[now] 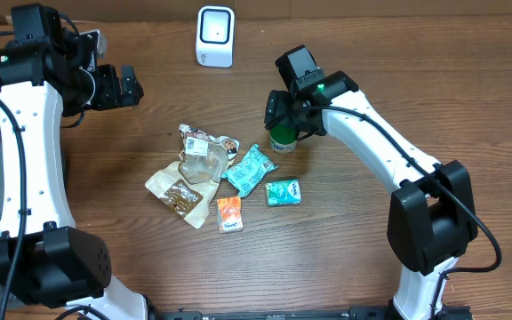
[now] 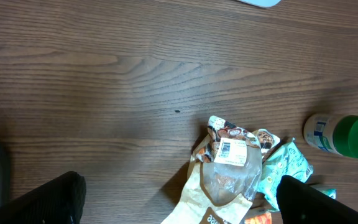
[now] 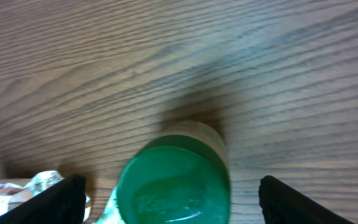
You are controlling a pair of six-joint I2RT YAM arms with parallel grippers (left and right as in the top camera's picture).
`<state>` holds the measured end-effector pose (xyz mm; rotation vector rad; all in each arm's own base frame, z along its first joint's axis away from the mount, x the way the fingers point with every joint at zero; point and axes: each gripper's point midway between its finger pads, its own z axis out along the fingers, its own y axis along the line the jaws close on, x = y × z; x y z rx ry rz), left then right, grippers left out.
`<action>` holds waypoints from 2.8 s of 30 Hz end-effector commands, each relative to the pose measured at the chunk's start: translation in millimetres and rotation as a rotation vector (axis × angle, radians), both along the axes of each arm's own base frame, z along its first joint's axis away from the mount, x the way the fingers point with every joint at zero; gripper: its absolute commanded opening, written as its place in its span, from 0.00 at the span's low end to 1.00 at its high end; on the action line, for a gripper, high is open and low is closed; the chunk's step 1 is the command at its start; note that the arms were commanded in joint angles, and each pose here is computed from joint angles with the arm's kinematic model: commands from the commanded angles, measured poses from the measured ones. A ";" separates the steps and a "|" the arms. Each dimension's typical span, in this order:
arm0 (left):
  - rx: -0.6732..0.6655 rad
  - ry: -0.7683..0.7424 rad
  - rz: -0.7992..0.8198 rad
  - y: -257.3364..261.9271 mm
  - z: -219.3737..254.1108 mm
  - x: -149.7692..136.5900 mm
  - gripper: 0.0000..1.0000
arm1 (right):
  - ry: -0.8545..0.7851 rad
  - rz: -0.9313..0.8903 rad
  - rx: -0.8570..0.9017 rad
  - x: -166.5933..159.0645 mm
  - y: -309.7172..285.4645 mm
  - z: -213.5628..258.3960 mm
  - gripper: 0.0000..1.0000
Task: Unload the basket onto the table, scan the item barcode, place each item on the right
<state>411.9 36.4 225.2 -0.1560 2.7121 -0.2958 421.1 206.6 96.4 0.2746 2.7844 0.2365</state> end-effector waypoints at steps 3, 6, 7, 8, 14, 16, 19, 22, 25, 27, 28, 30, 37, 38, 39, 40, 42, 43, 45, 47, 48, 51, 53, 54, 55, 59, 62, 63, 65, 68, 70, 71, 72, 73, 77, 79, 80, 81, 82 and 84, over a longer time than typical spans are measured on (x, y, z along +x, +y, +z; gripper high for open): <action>-0.012 0.001 -0.028 -5.6 -2.4 1.8 1.00 | 0.004 -0.031 -0.043 0.9 -8.3 -8.3 0.89; -0.012 0.001 -0.028 -5.6 -2.4 1.8 1.00 | 0.006 -0.022 -0.044 -0.4 -4.5 -10.0 0.90; -0.012 0.001 -0.028 -5.6 -2.4 1.8 1.00 | 0.008 -0.017 -0.043 -1.3 -2.2 -11.3 0.90; -0.012 0.001 -0.028 -5.6 -2.4 1.8 1.00 | 0.012 -0.013 -0.044 -2.1 -0.6 -13.3 0.90; -0.012 0.001 -0.028 -5.6 -2.4 1.8 1.00 | 0.050 0.004 -0.065 -7.0 5.3 -33.0 0.90; -0.012 0.001 -0.028 -5.6 -2.4 1.8 1.00 | 0.057 0.005 -0.068 -8.1 5.7 -35.7 0.89; -0.012 0.001 -0.028 -5.6 -2.4 1.8 1.00 | 0.058 0.017 -0.074 -8.7 5.2 -35.8 0.83; -0.012 0.001 -0.028 -5.6 -2.4 1.8 1.00 | 0.069 0.058 -0.091 -11.9 4.0 -36.7 0.74; -0.012 0.001 -0.028 -5.6 -2.4 1.8 0.99 | 0.075 0.101 -0.109 -14.6 2.6 -36.7 0.64; -0.012 0.001 -0.028 -5.6 -2.4 1.8 1.00 | 0.067 0.142 -0.120 -14.2 2.4 -34.8 0.61; -0.012 0.000 -0.028 -5.6 -2.4 1.8 0.99 | 0.061 0.170 -0.125 -13.8 3.1 -33.6 0.61; -0.012 0.001 -0.028 -5.6 -2.4 1.8 1.00 | 0.040 0.237 -0.132 -11.7 6.0 -27.5 0.60; -0.012 0.001 -0.028 -5.6 -2.4 1.8 1.00 | -0.097 0.628 -0.175 -3.8 22.6 19.8 0.59; -0.012 0.000 -0.028 -5.6 -2.4 1.8 0.99 | -0.120 0.691 -0.197 -3.2 23.0 25.0 0.59; -0.012 0.001 -0.028 -5.6 -2.4 1.8 1.00 | -0.145 0.759 -0.222 -2.7 23.2 29.8 0.59; -0.012 0.001 -0.028 -5.6 -2.4 1.8 0.99 | -0.161 0.821 -0.244 -2.7 23.4 32.1 0.59; -0.012 0.001 -0.028 -5.6 -2.4 1.8 1.00 | -0.185 0.941 -0.291 -2.9 23.4 33.5 0.60; -0.012 0.001 -0.028 -5.6 -2.4 1.8 1.00 | -0.191 0.978 -0.302 -3.1 23.9 33.4 0.60; -0.012 0.000 -0.028 -5.6 -2.4 1.8 1.00 | -0.216 1.124 -0.298 -8.2 31.2 32.4 0.63; -0.012 0.000 -0.028 -5.6 -2.4 1.8 1.00 | -0.246 1.264 -0.251 -16.9 41.6 31.0 0.69; -0.012 0.001 -0.028 -5.6 -2.4 1.8 1.00 | -0.261 1.333 -0.223 -21.4 46.3 30.1 0.70; -0.012 0.001 -0.028 -5.6 -2.4 1.8 1.00 | -0.296 1.478 -0.160 -31.3 54.7 27.0 0.78; -0.012 0.001 -0.028 -5.6 -2.4 1.8 1.00 | -0.305 1.517 -0.137 -32.4 56.0 22.9 0.81; -0.012 0.001 -0.028 -5.6 -2.4 1.8 1.00 | -0.301 1.514 -0.133 -31.6 55.0 21.4 0.83; -0.012 0.000 -0.028 -5.6 -2.4 1.8 0.99 | -0.296 1.512 -0.132 -30.7 53.9 19.2 0.84; -0.012 0.001 -0.028 -5.6 -2.4 1.8 1.00 | -0.288 1.476 -0.127 -26.2 49.1 18.2 0.84; -0.012 0.001 -0.028 -5.6 -2.4 1.8 1.00 | -0.283 1.284 -0.111 -8.3 46.0 24.3 0.84; -0.012 0.001 -0.028 -5.6 -2.4 1.8 1.00 | -0.278 1.206 -0.107 -1.5 43.6 27.4 0.84; -0.012 0.001 -0.028 -5.6 -2.4 1.8 1.00 | -0.267 1.027 -0.084 12.8 37.4 37.7 0.87; -0.012 0.001 -0.028 -5.6 -2.4 1.8 1.00 | -0.266 0.855 -0.030 26.3 32.8 54.0 1.00; -0.012 0.001 -0.028 -5.6 -2.4 1.8 1.00 | -0.246 0.749 0.016 29.5 31.4 57.4 1.00; -0.012 0.001 -0.028 -5.6 -2.4 1.8 1.00 | -0.237 0.727 0.034 28.5 32.5 57.3 1.00; -0.012 0.001 -0.028 -5.6 -2.4 1.8 1.00 | -0.229 0.726 0.053 26.2 34.6 56.0 1.00; -0.012 0.001 -0.028 -5.6 -2.4 1.8 0.99 | -0.219 0.736 0.072 22.6 37.1 53.4 1.00; -0.012 0.001 -0.028 -5.6 -2.4 1.8 1.00 | -0.172 0.750 0.083 12.2 39.9 39.1 1.00; -0.012 0.001 -0.028 -5.6 -2.4 1.8 1.00 | -0.158 0.747 0.069 10.4 37.8 32.5 0.95; -0.012 0.001 -0.028 -5.6 -2.4 1.8 1.00 | -0.154 0.747 0.064 9.2 37.7 30.0 0.94; -0.012 0.001 -0.028 -5.6 -2.4 1.8 1.00 | -0.149 0.746 0.058 8.5 36.8 27.7 0.92; -0.012 0.001 -0.028 -5.6 -2.4 1.8 1.00 | -0.143 0.748 0.058 6.9 36.9 24.9 0.91; -0.012 0.001 -0.028 -5.6 -2.4 1.8 1.00 | -0.128 0.751 0.057 3.1 37.0 19.5 0.90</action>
